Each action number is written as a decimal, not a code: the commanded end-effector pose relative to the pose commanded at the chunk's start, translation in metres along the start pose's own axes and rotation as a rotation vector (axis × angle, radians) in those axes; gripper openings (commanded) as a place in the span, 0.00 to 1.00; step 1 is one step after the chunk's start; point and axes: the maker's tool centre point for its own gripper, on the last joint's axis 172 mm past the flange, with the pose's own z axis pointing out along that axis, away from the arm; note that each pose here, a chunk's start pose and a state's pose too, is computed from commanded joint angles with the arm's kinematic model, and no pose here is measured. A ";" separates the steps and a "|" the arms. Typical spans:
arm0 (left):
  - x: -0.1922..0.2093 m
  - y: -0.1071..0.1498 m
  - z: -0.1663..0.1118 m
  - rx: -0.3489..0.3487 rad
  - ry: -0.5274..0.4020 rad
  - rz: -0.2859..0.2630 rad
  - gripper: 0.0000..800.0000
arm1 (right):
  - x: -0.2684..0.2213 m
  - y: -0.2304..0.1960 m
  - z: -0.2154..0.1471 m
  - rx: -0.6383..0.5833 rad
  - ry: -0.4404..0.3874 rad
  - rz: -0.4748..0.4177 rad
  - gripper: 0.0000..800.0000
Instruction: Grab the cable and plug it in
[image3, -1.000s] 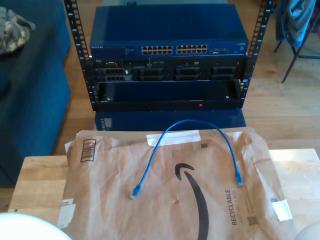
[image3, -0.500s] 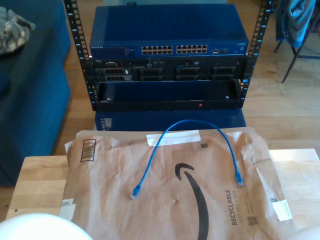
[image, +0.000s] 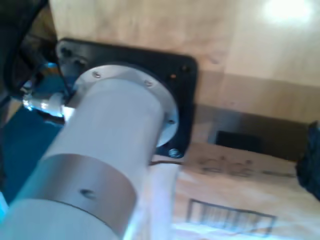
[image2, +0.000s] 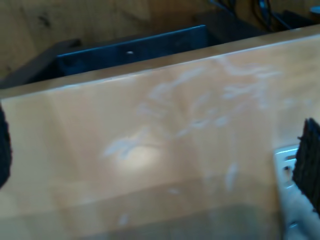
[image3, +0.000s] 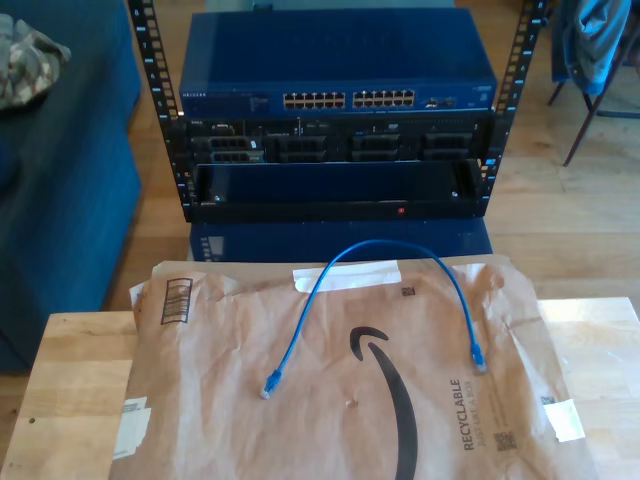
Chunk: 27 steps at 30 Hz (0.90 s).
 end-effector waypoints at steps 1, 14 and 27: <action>-0.007 0.009 -0.005 0.013 0.017 -0.004 1.00 | -0.009 -0.012 -0.004 -0.016 -0.006 -0.018 0.98; -0.101 0.096 -0.038 0.047 0.151 0.033 1.00 | -0.209 -0.099 -0.066 0.041 0.053 -0.216 0.99; -0.176 0.128 -0.046 -0.024 0.016 0.010 1.00 | -0.447 -0.070 -0.041 -0.004 0.070 -0.613 0.99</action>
